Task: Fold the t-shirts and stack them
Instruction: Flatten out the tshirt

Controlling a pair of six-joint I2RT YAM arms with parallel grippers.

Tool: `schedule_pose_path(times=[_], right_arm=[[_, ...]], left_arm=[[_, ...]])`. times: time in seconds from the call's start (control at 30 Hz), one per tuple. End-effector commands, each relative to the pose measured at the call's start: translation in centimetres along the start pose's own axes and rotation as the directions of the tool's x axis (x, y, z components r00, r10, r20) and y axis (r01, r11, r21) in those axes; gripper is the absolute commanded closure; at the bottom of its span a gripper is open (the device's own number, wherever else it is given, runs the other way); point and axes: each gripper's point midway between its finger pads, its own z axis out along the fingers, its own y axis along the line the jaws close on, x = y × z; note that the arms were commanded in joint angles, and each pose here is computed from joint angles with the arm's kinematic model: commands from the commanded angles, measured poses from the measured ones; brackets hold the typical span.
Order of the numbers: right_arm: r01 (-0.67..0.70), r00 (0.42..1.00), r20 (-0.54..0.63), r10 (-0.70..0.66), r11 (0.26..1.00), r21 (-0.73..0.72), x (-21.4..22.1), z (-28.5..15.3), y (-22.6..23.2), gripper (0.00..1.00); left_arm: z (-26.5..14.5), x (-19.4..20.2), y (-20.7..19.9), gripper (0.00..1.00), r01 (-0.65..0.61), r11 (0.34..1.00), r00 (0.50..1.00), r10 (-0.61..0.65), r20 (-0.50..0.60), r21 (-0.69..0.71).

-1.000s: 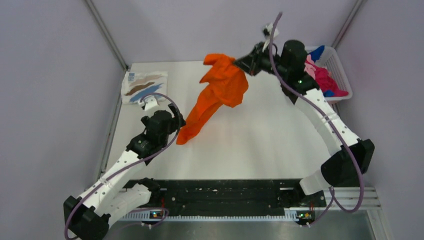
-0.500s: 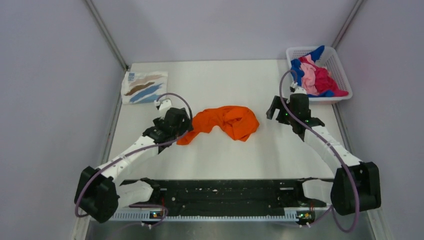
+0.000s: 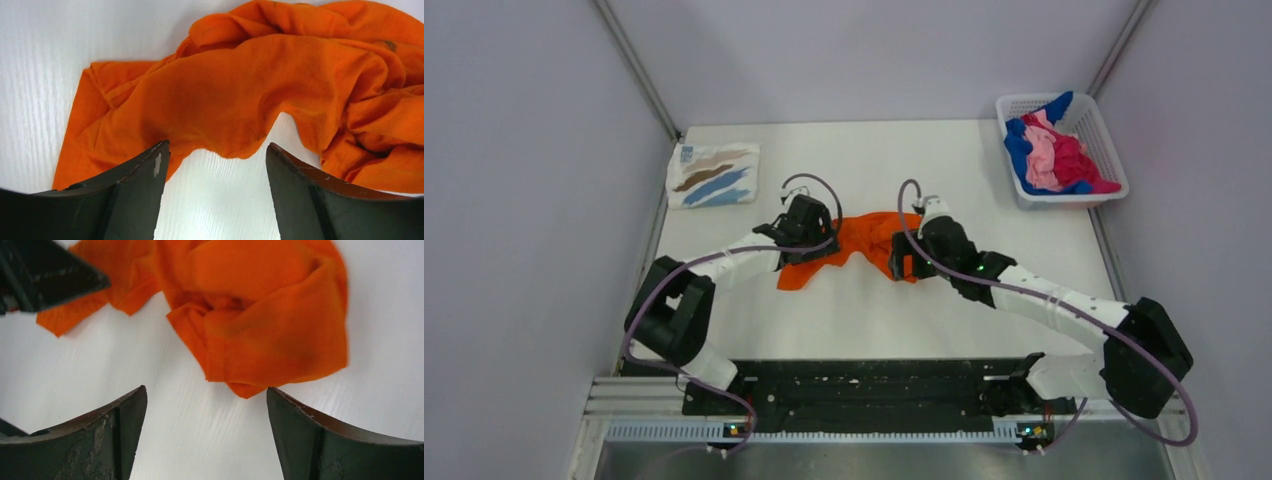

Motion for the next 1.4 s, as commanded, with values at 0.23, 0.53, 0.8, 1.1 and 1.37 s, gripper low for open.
schedule_pose_path(times=[0.23, 0.53, 0.8, 1.1, 1.37], right_arm=[[0.079, 0.987, -0.143, -0.079, 0.997, -0.008, 4.2, 5.4, 4.0, 0.21], [0.071, 0.988, -0.148, -0.038, 0.973, 0.222, 5.4, 8.9, 1.0, 0.38], [0.047, 0.991, -0.130, -0.009, 0.955, 0.293, 5.7, 8.7, -0.3, 0.78], [0.007, 1.000, 0.003, -0.008, 0.994, 0.109, 1.3, 4.9, 2.6, 1.00], [0.035, 0.988, 0.147, -0.052, 0.993, 0.112, -3.6, -0.1, 2.0, 1.00]], left_arm=[[0.3, -1.1, 1.0, 0.29, 0.013, 0.996, 1.000, -0.011, 0.029, -0.084], [-1.4, -1.6, 4.3, 0.29, 0.034, 0.981, 0.995, -0.015, 0.102, -0.190], [1.1, -1.0, 4.2, 0.30, 0.029, 0.979, 0.999, -0.023, 0.032, -0.202], [1.9, -1.3, 4.4, 0.71, 0.021, 0.974, 0.999, -0.014, 0.033, -0.227], [-0.8, -4.3, 3.1, 1.00, 0.028, 0.980, 0.993, -0.006, 0.115, -0.196]])
